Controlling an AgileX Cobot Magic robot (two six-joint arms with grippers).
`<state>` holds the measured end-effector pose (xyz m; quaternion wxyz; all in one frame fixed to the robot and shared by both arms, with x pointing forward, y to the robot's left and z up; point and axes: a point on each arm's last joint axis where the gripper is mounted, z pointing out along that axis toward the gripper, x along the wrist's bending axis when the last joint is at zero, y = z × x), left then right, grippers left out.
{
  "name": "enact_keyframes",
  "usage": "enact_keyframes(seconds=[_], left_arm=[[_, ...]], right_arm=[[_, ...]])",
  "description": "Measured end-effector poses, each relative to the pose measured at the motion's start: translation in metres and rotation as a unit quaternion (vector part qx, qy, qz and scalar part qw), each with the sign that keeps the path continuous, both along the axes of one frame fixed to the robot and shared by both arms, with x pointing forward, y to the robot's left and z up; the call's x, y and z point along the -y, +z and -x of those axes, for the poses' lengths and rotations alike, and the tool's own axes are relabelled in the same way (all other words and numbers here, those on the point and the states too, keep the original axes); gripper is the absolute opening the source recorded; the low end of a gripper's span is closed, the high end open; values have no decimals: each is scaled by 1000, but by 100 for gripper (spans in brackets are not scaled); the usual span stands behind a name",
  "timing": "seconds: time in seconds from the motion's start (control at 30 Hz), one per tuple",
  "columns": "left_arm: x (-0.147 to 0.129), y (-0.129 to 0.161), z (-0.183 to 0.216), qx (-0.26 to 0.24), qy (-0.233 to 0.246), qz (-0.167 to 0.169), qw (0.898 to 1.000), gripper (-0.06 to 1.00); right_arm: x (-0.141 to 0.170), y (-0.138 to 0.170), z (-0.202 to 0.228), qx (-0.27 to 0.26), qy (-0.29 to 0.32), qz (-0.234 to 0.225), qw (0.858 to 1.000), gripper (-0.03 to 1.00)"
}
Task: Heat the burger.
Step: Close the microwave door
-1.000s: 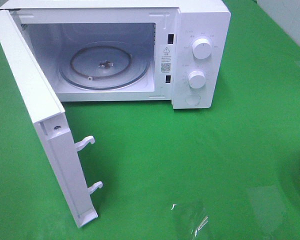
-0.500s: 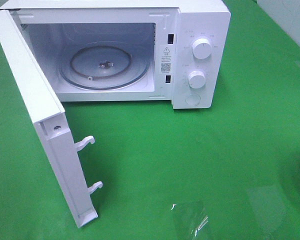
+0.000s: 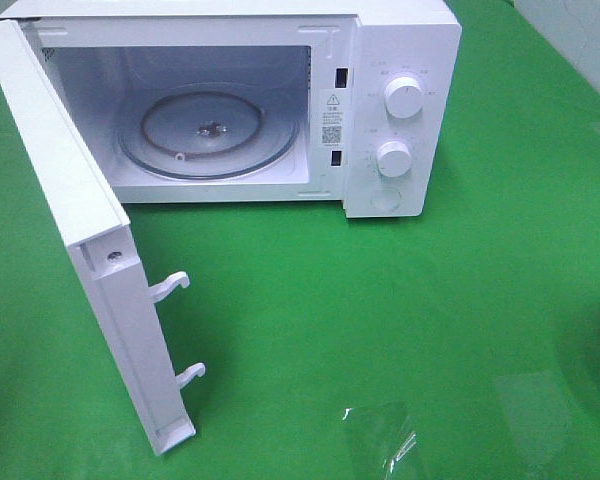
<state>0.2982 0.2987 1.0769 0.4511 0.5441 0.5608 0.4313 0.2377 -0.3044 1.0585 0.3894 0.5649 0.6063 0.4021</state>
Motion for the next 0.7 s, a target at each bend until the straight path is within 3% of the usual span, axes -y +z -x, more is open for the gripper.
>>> enact_keyframes(seconds=[0.07,0.7], left_arm=[[-4,-8,-23,2,11,2,1000,1],[-18,-51,-111,-6,56,-6,998,0]], right_arm=[[0,0,0,0,0,0,1000,76],[0,0,0,0,0,0,1000,76]])
